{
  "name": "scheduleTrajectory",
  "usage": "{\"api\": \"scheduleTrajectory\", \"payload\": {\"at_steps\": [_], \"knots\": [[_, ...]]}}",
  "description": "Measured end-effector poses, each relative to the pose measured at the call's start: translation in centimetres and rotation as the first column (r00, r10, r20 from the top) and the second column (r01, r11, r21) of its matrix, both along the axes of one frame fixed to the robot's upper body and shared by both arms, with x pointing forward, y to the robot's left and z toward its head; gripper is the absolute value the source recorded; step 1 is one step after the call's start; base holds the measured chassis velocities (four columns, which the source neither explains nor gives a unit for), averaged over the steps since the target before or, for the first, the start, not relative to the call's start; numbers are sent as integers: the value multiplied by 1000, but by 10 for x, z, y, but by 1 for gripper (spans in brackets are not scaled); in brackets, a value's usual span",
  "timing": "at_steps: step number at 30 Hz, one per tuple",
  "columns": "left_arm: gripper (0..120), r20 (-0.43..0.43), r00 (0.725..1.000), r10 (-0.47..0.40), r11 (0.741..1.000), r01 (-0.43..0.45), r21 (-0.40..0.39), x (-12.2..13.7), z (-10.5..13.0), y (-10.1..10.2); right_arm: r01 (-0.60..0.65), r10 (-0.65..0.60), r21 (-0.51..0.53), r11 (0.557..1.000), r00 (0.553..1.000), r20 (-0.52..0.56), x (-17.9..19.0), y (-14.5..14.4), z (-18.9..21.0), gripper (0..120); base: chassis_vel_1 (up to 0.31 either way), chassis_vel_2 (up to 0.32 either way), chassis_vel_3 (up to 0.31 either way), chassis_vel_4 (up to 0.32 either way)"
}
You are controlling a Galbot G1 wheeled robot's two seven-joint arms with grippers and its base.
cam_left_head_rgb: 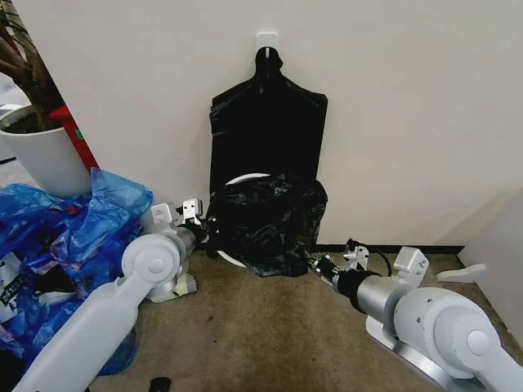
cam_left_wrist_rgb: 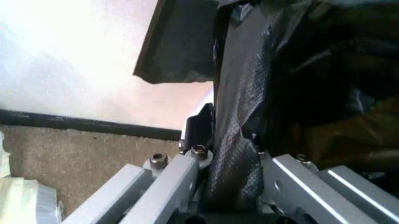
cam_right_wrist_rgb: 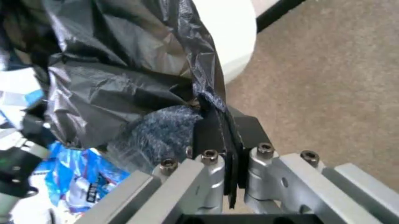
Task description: Place the garbage bag over the trash bin.
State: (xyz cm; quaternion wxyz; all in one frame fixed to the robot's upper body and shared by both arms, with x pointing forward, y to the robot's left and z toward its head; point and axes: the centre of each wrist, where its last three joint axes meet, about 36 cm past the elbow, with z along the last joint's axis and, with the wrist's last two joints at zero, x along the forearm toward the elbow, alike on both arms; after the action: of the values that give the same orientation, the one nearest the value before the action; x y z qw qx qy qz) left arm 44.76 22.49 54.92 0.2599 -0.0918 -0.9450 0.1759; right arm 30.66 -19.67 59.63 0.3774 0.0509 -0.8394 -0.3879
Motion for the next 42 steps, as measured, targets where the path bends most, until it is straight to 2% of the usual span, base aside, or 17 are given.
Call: {"api": "scheduleTrajectory", "payload": {"at_steps": [11,21,32,38,42], "knots": [[1,-2,1000,-16,1000,16,-16,-3,10,1,-7,6,-23,1000,1000,-19,-5,4,-9,0,0,0,0,0],[1,-23,998,-53,998,52,-29,-19,17,1,-19,21,-51,998,999,41,4,18,-31,0,0,0,0,0],[1,-42,996,-84,994,81,-69,-28,36,4,35,-27,-122,992,998,60,15,13,-54,0,0,0,0,0],[1,-42,995,-86,994,83,-72,-30,39,7,48,-39,-137,989,997,68,16,11,-56,0,0,0,0,0],[1,-44,997,-70,996,67,-49,-28,33,8,33,-20,-152,988,996,88,7,12,-45,0,0,0,0,0]]}}
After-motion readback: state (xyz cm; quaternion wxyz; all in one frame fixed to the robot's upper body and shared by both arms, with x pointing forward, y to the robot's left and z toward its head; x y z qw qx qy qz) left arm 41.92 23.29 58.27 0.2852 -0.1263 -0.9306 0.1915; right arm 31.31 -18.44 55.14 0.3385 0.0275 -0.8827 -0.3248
